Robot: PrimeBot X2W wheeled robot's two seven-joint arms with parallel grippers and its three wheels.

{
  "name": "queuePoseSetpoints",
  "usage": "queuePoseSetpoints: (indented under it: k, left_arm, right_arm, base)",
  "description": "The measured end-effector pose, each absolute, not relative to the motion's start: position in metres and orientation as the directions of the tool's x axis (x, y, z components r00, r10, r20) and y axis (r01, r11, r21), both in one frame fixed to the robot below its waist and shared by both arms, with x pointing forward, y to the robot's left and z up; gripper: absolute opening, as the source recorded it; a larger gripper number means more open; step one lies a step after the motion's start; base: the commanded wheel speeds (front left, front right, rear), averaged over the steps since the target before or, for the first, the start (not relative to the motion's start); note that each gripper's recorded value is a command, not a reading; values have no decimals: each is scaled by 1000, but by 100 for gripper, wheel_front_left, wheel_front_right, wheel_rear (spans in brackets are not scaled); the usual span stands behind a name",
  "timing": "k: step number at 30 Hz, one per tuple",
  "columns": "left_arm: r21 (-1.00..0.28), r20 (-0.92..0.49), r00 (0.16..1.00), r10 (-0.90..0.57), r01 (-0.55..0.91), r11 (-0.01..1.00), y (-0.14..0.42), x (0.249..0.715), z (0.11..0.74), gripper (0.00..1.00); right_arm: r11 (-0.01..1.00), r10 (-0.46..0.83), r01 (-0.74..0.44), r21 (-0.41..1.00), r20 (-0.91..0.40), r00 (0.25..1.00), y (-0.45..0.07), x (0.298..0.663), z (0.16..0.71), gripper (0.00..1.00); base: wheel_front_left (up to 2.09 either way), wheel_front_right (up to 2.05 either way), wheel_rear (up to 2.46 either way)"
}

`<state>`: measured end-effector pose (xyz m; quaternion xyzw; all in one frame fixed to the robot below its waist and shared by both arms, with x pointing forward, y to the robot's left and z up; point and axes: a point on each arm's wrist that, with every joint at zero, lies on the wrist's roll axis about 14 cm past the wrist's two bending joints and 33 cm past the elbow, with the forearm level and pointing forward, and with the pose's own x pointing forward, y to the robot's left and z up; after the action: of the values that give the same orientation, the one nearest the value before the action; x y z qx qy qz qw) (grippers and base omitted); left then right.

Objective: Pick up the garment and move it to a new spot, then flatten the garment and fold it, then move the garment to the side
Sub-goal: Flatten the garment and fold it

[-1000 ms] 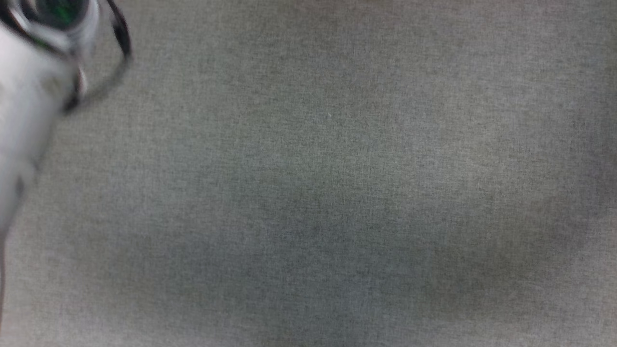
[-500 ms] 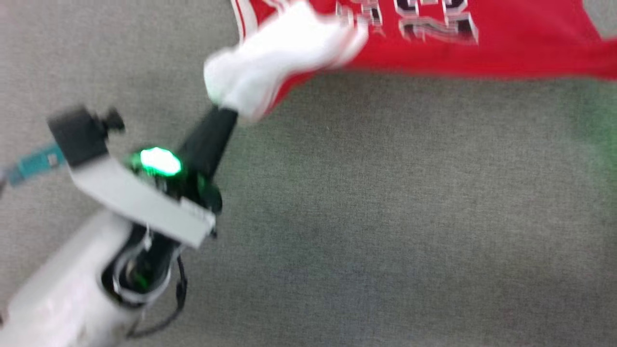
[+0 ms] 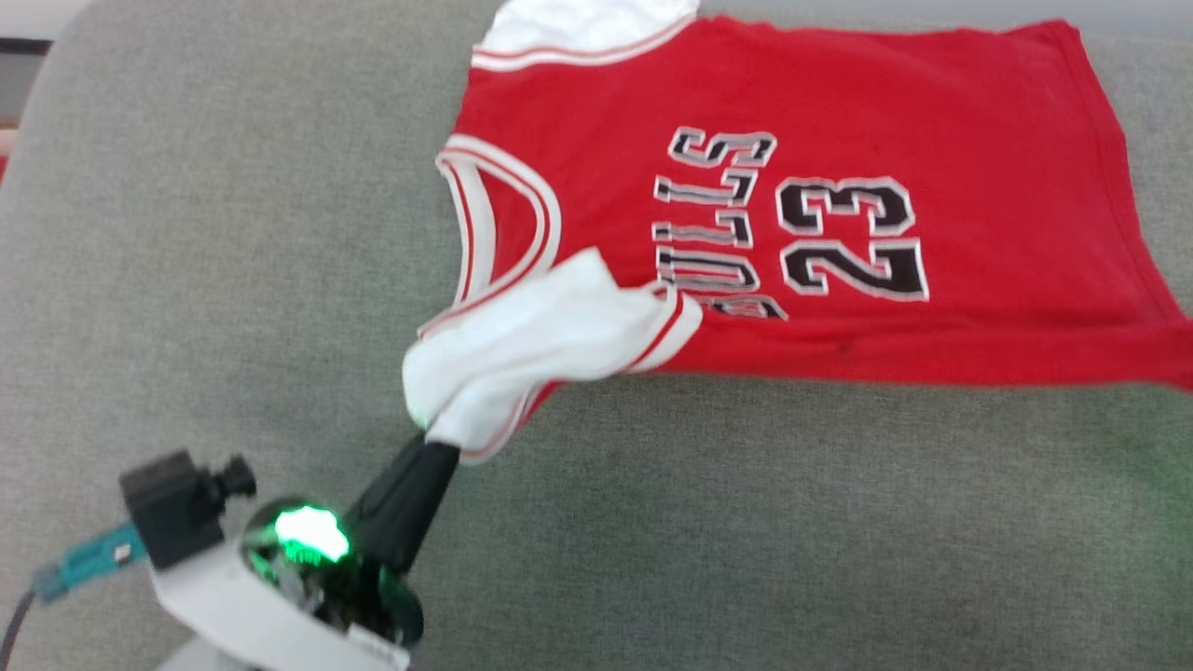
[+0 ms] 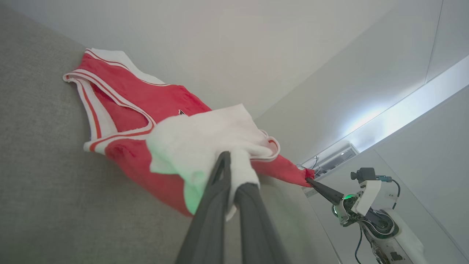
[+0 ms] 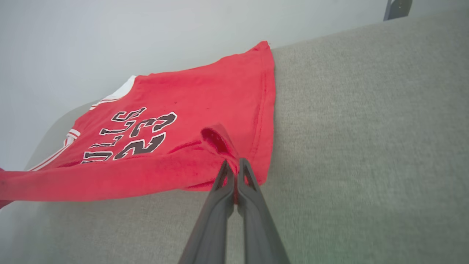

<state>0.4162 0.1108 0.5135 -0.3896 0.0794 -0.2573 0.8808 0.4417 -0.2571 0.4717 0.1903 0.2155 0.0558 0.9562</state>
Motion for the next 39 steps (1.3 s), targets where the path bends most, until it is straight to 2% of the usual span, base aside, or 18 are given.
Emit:
queuePoseSetpoints:
  k: [6, 12, 18, 27, 39]
  left_arm:
    - [-724, 55, 855, -515, 390, 569, 114, 388, 519, 0]
    - [-699, 53, 857, -512, 398, 594, 118, 384, 519, 0]
    - [-687, 38, 854, -520, 400, 607, 117, 399, 511, 0]
    - [-673, 43, 889, -456, 363, 644, 121, 442, 497, 0]
    - [-693, -9, 956, -293, 205, 691, 138, 489, 456, 0]
  right_arm:
    - [911, 180, 9, 413, -417, 891, -252, 406, 474, 0]
    - [909, 173, 23, 417, -425, 888, -250, 399, 478, 0]
    - [908, 192, 0, 420, -416, 889, -245, 418, 479, 0]
    - [905, 179, 7, 425, -396, 901, -245, 452, 471, 0]
    - [895, 143, 73, 441, -438, 888, -249, 474, 430, 0]
  base:
    - [0, 0, 0]
    - [0, 0, 0]
    - [0, 0, 0]
    - [0, 0, 0]
    - [0, 0, 0]
